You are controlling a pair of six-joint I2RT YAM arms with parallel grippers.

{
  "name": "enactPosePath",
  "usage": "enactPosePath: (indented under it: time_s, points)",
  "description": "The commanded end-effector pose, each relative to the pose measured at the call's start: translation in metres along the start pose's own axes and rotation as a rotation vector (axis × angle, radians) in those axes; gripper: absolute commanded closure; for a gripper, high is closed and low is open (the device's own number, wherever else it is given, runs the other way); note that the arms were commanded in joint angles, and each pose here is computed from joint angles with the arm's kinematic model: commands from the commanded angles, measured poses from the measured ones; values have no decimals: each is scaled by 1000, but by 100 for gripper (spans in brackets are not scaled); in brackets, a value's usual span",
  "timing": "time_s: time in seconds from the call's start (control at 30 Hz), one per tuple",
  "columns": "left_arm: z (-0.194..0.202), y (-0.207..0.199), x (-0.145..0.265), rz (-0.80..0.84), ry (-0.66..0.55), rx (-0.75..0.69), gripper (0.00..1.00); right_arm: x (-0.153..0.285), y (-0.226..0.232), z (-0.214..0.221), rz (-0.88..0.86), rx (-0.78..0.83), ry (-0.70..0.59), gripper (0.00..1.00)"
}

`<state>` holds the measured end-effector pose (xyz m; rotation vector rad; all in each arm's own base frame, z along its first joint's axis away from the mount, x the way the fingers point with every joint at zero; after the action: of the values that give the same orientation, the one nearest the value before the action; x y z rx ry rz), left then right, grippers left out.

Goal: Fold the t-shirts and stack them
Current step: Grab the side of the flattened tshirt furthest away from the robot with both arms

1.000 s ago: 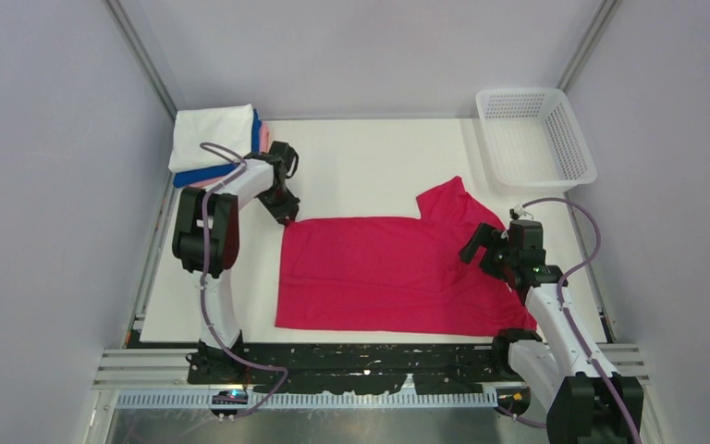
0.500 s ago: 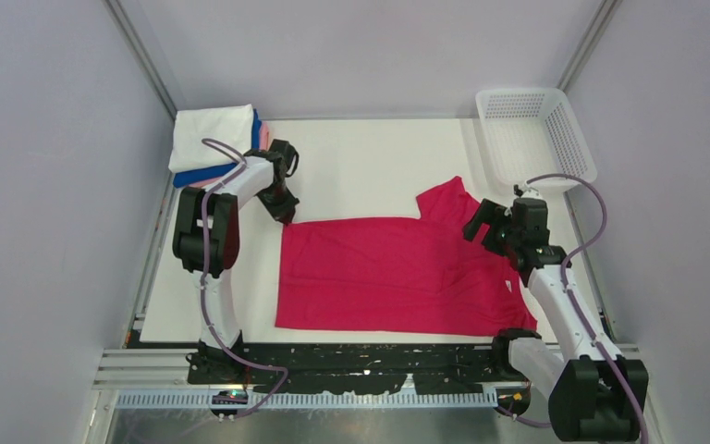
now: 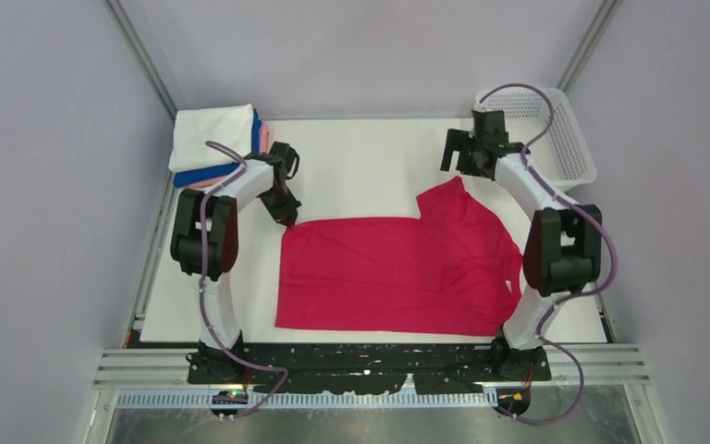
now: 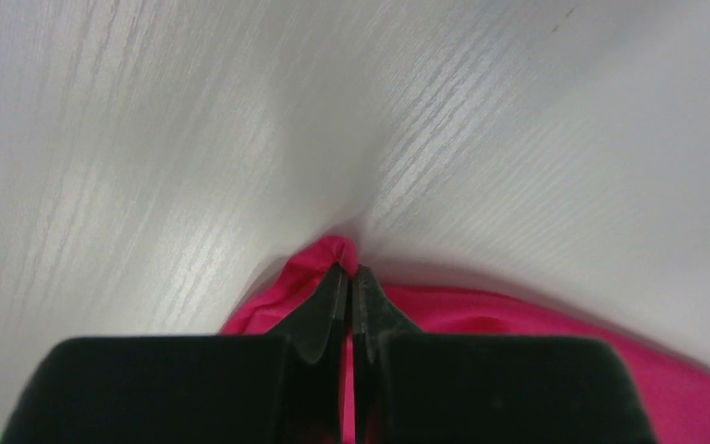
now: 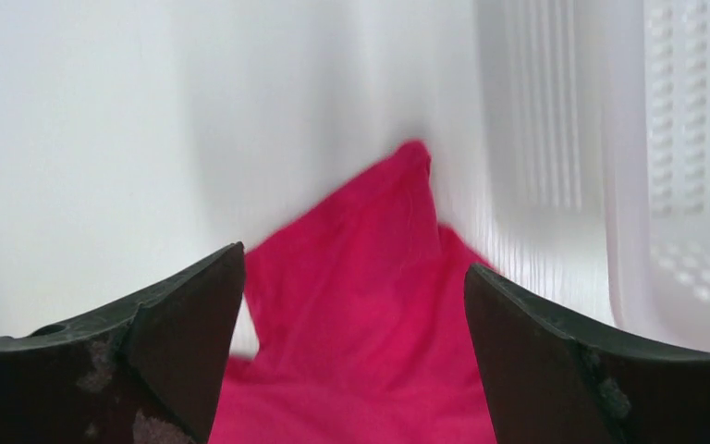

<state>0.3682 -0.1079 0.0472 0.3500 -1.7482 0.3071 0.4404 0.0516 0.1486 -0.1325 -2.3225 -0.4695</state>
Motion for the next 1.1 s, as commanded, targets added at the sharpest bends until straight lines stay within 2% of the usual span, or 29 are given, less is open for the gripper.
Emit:
enactPosePath:
  time_s: [0.0, 0.03, 0.23, 0.43, 0.57, 0.7, 0.87, 0.97, 1.0, 1.07]
  points:
    - [-9, -10, 20, 73, -62, -9, 100, -44, -3, -11, 82, 108, 107, 4]
    - [-8, -10, 19, 75, -62, -10, 100, -46, 3, -23, 76, 115, 102, 3]
    - [-8, -11, 18, 81, -68, -21, 100, -87, 0, -6, 132, 174, 235, 0]
    - [-5, -9, 13, 70, -56, -38, 100, -107, -8, 12, 167, 199, 291, 7]
    - [-5, -7, 13, 66, -60, -39, 100, -113, -11, 20, 182, 207, 317, 15]
    - [-6, -7, 15, 69, -67, -39, 100, -113, -15, 30, 198, 204, 341, 28]
    - [-6, -7, 17, 73, -74, -42, 100, -109, -22, 37, 216, 207, 339, 35]
    - [-7, -7, 18, 73, -78, -45, 100, -109, -23, 35, 222, 211, 328, 56]
    - [-7, -7, 18, 72, -81, -45, 100, -110, -23, 35, 222, 211, 327, 69]
    - [-8, -7, 18, 73, -82, -47, 100, -110, -21, 32, 212, 214, 319, 83]
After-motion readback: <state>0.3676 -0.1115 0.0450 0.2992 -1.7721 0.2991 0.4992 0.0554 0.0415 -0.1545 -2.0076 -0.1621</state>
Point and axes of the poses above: each gripper's point midway between its finger pads, its own x axis back along the fingers, its own y axis along the line the jaws close on, z = x × y, the point moved 2 cm from there along x, back along the fingers, and after that the axes turned 11 degrees about -x, right-handed, at the moved point
